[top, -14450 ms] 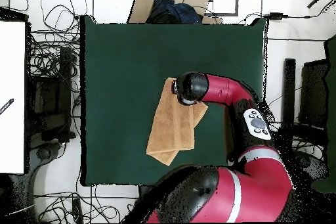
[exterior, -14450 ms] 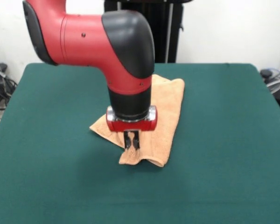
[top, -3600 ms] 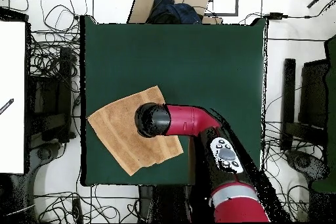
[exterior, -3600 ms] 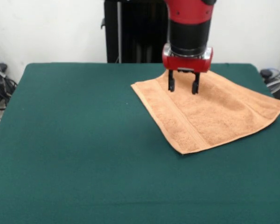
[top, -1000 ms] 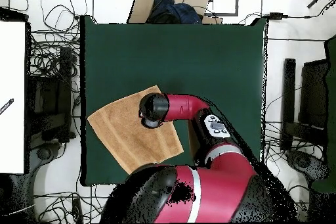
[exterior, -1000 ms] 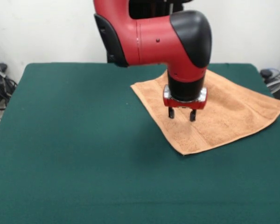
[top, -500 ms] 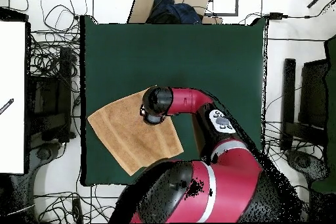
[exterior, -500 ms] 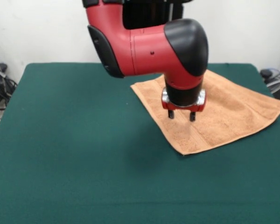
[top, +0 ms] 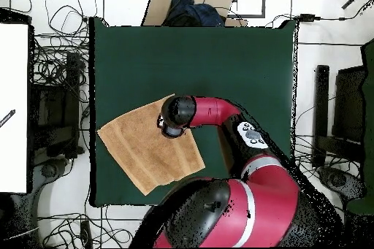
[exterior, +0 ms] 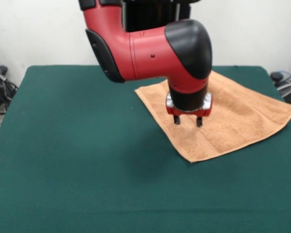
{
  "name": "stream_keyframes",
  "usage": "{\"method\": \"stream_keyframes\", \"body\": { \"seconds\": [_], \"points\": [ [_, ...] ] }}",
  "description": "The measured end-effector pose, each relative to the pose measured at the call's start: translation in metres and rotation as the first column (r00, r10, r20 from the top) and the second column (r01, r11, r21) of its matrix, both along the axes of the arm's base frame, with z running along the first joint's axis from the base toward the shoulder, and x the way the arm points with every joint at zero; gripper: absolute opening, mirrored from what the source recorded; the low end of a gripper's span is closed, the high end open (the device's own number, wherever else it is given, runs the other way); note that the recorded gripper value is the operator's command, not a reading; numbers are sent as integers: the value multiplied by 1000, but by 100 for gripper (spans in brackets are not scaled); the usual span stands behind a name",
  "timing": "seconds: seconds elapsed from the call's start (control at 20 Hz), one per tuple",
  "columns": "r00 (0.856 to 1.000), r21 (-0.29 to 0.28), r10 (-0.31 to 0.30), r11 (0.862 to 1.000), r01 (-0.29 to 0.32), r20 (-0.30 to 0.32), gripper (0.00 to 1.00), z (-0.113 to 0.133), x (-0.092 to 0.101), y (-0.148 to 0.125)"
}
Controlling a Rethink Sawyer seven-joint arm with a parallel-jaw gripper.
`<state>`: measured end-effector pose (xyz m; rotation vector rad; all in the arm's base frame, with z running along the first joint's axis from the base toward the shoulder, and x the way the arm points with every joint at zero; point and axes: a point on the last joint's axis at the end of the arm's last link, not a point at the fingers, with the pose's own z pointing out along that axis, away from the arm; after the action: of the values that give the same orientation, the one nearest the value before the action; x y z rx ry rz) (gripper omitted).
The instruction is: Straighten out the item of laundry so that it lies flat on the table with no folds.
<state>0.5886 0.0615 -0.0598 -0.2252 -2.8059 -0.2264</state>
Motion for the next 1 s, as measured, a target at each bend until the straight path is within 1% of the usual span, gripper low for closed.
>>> {"method": "stream_keyframes", "body": {
  "seconds": [0.5,0.95,1.0],
  "points": [
    [1000,15,9,1000,-9,7,100,1,1,-2],
    [999,6,39,999,-39,19,100,2,-1,-2],
    [999,0,46,999,-46,22,0,2,-1,-4]
  ]
}}
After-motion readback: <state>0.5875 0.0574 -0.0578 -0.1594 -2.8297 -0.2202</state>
